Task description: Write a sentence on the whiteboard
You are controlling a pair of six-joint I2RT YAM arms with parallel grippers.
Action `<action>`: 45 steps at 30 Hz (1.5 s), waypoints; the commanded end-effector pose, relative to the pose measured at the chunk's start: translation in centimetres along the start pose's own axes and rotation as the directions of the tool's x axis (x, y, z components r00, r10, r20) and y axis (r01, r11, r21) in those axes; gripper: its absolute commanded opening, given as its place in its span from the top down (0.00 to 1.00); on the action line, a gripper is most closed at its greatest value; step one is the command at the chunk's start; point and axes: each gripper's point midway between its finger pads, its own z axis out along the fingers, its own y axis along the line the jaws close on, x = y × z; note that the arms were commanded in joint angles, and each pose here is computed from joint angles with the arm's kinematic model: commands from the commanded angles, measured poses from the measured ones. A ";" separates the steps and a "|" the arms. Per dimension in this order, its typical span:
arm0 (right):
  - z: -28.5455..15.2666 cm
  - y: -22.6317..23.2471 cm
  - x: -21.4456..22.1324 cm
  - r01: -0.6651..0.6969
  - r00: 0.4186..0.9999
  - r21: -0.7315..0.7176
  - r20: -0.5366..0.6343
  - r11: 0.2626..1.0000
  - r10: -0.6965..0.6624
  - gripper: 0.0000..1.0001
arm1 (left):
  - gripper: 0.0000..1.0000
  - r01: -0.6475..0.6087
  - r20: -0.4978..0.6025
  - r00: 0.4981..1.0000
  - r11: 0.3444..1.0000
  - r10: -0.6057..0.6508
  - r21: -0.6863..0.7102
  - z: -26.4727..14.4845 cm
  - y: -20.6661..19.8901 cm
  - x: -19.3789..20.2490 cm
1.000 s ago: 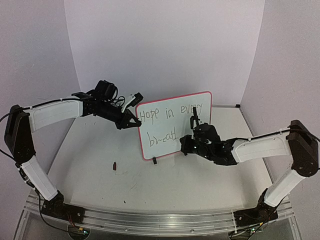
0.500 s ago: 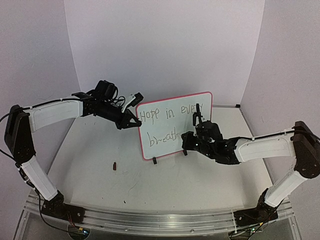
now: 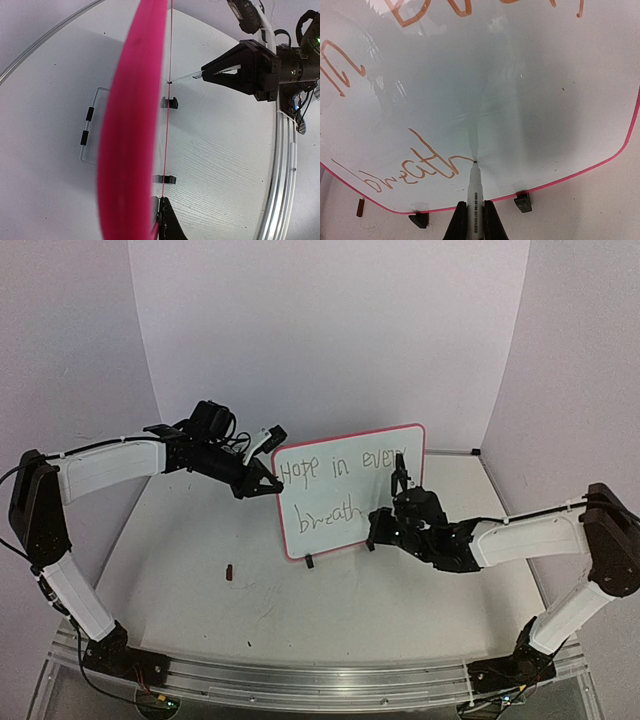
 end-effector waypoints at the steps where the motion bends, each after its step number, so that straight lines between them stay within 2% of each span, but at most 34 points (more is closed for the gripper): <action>1: 0.3 -1.1 0.8 -0.022 1.000 0.029 -0.002 0.999 0.022 1.00 | 1.00 -0.014 -0.086 0.996 0.999 0.010 -0.050 0.0 0.6 2.2; 45: -0.3 1.3 -2.5 0.014 0.998 -0.032 0.060 0.999 -0.012 1.00 | 1.00 -0.015 -0.084 0.996 0.999 0.010 -0.051 -0.1 0.6 2.1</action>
